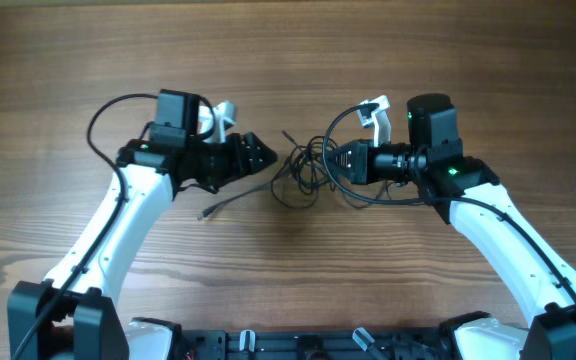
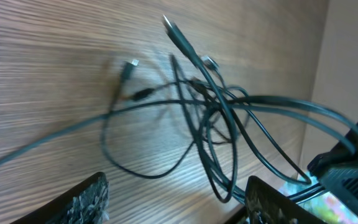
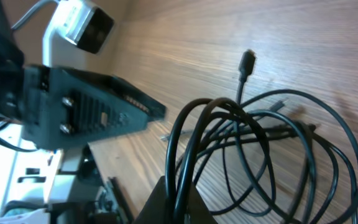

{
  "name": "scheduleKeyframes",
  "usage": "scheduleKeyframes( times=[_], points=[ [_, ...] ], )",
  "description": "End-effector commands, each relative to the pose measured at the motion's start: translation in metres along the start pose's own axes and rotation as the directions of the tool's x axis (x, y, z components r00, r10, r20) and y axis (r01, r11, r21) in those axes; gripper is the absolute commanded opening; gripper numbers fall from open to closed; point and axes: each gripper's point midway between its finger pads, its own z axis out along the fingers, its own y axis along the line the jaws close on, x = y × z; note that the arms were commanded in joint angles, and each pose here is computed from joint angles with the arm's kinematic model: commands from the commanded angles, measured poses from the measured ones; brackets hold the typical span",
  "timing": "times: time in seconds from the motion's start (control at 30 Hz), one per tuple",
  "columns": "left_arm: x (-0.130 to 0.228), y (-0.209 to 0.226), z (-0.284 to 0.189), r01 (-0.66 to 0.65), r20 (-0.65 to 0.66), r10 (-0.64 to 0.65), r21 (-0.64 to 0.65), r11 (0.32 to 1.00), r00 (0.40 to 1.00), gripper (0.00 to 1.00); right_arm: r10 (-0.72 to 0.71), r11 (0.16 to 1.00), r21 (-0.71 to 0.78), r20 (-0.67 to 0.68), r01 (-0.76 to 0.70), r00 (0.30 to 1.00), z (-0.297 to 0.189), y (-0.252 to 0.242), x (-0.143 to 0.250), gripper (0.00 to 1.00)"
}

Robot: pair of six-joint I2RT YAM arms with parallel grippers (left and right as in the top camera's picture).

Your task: Untangle cables

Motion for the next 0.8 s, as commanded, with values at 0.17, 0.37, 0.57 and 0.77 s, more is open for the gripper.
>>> scheduleKeyframes(
  times=[0.17, 0.37, 0.57, 0.77],
  points=[
    [0.006, -0.032, 0.007, -0.110, 0.001, 0.110, 0.060, 0.992, 0.994, 0.78, -0.076, 0.971, -0.230, -0.039, 0.065, 0.996, -0.005, 0.044, -0.001, 0.05],
    [0.003, -0.036, 0.008, -0.159, 0.019, 0.158, 0.070, 0.985, 0.987, 0.80, 0.021, 0.988, -0.149, -0.063, -0.031, 0.998, -0.002, 0.028, 0.005, 0.05],
    [0.009, -0.043, 0.008, -0.098, -0.016, 0.101, 0.118, 0.988, 0.995, 0.59, 0.085, 0.984, -0.150, -0.066, -0.094, 0.994, -0.002, 0.030, 0.003, 0.04],
    [0.018, -0.038, 0.017, -0.049, -0.067, 0.056, 0.100, 0.994, 0.996, 0.44, 0.110, 0.979, -0.167, -0.042, -0.115, 0.993, -0.003, 0.034, -0.007, 0.04]
  ],
)
